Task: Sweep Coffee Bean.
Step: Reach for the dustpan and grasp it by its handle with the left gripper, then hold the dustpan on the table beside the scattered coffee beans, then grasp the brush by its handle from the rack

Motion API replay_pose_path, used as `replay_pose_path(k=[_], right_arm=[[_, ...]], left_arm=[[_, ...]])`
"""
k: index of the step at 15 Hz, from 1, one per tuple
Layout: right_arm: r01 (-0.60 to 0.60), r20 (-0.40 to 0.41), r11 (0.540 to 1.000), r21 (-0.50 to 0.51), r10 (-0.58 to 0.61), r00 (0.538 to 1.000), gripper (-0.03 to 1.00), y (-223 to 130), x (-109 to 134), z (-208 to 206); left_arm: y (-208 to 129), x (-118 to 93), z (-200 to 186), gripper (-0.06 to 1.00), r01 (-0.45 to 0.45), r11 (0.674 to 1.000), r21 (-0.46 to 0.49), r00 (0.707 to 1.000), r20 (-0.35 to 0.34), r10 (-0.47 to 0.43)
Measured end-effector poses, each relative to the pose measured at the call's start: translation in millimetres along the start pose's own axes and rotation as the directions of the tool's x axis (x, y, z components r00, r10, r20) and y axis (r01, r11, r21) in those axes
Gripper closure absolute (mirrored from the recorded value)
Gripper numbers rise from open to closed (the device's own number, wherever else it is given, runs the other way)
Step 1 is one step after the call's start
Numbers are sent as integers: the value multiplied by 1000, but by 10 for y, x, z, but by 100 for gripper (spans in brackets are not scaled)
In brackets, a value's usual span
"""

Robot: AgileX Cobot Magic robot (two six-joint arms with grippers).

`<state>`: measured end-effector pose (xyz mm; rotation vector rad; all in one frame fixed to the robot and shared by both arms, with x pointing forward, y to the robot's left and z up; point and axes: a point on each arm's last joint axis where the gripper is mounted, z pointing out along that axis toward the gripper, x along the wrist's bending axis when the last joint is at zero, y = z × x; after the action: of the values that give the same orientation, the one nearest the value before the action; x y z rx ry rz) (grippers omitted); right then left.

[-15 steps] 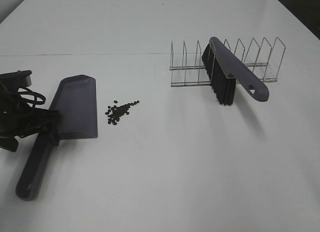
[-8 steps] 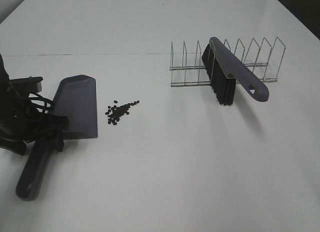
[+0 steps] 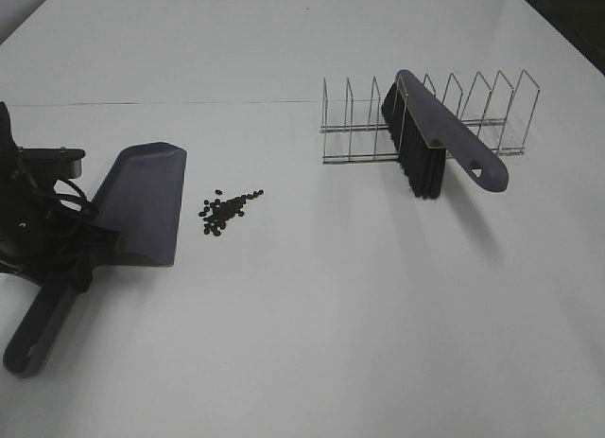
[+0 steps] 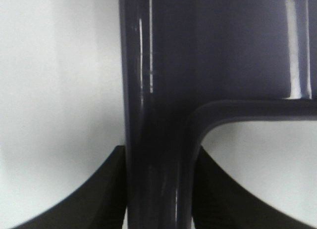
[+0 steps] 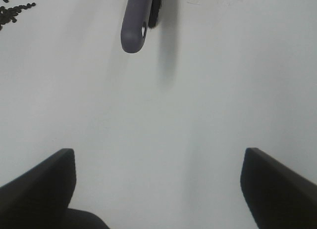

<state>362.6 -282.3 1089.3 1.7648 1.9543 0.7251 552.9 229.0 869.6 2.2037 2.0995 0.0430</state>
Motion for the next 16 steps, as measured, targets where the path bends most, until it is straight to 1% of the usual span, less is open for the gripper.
replay_pose_path(k=[2,5,8,9,11,12,13,16], right_arm=[[-1,-1,1000,0,1,1000,20,0,1,0],[-2,-3,1000,-9,2,1000,20,25,4,-20],[-7,-5,998,-61,6,1000,20,365,15,-142],[-7,-6,998,-63,7,1000,20,493,17,-160],[-7,-7,1000,-29,7,1000,20,788,21,-146],[-7,-7,1000,9,7,1000,20,949,21,-71],[-7,-7,1000,30,7,1000,20,1033,20,-32],[-2,-9,989,149,4,1000,26,1467,14,262]], left_arm=[[-5,29,-1,61,-42,999,8,999,-32,42],[-14,62,-3,61,-54,998,20,996,-67,55],[-14,71,-4,61,-62,998,22,995,-77,64],[-14,73,-4,61,-64,998,22,995,-79,66],[-13,75,-4,61,-68,997,22,994,-82,69],[-13,76,-4,61,-69,997,22,994,-82,70],[-13,76,-4,61,-69,997,22,994,-82,70],[-13,77,-4,61,-70,997,22,994,-83,72]])
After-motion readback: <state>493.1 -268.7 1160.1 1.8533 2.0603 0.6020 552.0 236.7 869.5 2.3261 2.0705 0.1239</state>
